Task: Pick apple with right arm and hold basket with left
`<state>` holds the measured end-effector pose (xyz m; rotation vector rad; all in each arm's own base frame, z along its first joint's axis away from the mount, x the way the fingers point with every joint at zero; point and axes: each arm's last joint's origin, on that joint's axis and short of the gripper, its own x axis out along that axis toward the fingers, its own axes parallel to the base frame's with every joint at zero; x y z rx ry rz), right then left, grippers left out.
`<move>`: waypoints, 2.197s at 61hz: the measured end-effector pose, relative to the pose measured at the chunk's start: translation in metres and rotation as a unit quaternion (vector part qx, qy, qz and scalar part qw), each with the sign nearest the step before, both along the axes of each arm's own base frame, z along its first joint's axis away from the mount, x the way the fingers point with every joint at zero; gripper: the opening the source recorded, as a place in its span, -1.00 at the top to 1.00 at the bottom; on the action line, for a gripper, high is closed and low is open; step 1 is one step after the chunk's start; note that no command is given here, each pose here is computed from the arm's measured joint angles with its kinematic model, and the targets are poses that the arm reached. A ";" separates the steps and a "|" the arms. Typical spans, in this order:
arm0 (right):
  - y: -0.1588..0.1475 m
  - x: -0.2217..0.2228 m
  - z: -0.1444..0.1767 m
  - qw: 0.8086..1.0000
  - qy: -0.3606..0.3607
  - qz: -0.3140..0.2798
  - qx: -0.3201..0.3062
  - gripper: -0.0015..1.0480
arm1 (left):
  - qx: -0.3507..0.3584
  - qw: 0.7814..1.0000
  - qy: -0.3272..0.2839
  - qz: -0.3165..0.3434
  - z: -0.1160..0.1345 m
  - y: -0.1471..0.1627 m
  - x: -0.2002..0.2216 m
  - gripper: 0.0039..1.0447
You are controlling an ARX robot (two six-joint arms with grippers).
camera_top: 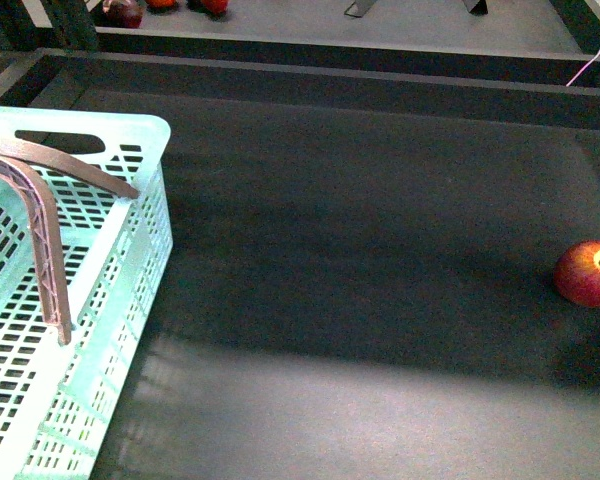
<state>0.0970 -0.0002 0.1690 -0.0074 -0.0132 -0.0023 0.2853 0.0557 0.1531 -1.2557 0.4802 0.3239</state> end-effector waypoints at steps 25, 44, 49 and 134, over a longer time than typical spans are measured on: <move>0.000 0.000 0.000 1.000 0.000 0.000 0.000 -0.83 | 0.006 0.999 0.031 0.005 -0.012 -0.007 0.011 0.23; 0.000 0.000 0.000 1.000 0.000 0.000 0.000 -0.83 | -0.008 0.999 0.039 -0.005 -0.001 -0.018 0.012 0.67; 0.000 0.000 0.000 1.000 0.000 0.000 0.000 -0.83 | -0.004 0.999 0.033 -0.017 0.009 -0.024 0.014 0.67; 0.000 0.000 0.000 1.000 0.000 0.000 0.000 -0.83 | 0.017 0.945 -0.087 -0.316 0.119 -0.229 0.026 0.67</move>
